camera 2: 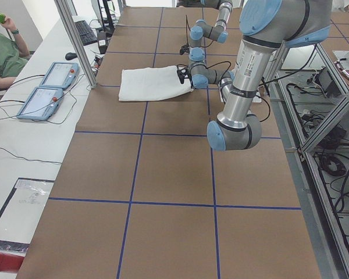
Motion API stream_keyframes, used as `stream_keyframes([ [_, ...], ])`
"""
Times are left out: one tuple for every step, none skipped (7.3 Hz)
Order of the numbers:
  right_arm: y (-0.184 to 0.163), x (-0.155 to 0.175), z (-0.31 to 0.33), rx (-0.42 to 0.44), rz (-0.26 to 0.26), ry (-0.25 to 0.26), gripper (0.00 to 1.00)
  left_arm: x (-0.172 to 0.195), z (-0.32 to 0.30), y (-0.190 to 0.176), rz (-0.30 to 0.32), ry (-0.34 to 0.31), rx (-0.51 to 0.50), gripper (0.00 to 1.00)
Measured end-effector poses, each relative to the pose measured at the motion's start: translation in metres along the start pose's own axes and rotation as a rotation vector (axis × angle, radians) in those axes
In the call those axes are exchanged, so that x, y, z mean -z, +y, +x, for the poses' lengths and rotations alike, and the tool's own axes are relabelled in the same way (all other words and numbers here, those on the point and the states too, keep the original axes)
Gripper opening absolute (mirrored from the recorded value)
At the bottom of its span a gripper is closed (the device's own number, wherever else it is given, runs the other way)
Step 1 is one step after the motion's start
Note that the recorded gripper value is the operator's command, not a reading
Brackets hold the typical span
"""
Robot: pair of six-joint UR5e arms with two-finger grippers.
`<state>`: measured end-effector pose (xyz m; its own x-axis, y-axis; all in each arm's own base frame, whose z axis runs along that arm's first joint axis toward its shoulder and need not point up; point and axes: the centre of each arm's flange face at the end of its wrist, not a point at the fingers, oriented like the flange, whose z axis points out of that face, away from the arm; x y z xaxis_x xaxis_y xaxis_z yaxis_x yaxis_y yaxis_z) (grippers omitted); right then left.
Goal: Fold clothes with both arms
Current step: 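Grasp the near edge of the shirt with both grippers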
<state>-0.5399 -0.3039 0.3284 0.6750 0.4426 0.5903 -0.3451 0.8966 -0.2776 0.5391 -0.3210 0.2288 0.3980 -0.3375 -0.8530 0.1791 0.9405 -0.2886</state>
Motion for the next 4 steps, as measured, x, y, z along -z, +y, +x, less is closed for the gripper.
stream_keyframes([
  [0.0026,-0.0008,0.0001,0.003,-0.002,0.001,1.00,0.0005,0.0004,0.0003,0.000,0.001,0.000,0.00],
  [0.0039,-0.0013,0.0002,0.005,-0.004,0.002,0.98,0.0009,0.0009,0.0006,-0.001,0.002,-0.001,0.00],
  [0.0046,-0.0018,0.0002,0.006,-0.005,0.002,0.72,0.0011,0.0013,0.0009,-0.001,0.003,-0.001,0.00],
  [0.0048,-0.0023,0.0003,0.006,-0.005,0.002,0.43,0.0013,0.0016,0.0010,-0.001,0.003,-0.001,0.00],
])
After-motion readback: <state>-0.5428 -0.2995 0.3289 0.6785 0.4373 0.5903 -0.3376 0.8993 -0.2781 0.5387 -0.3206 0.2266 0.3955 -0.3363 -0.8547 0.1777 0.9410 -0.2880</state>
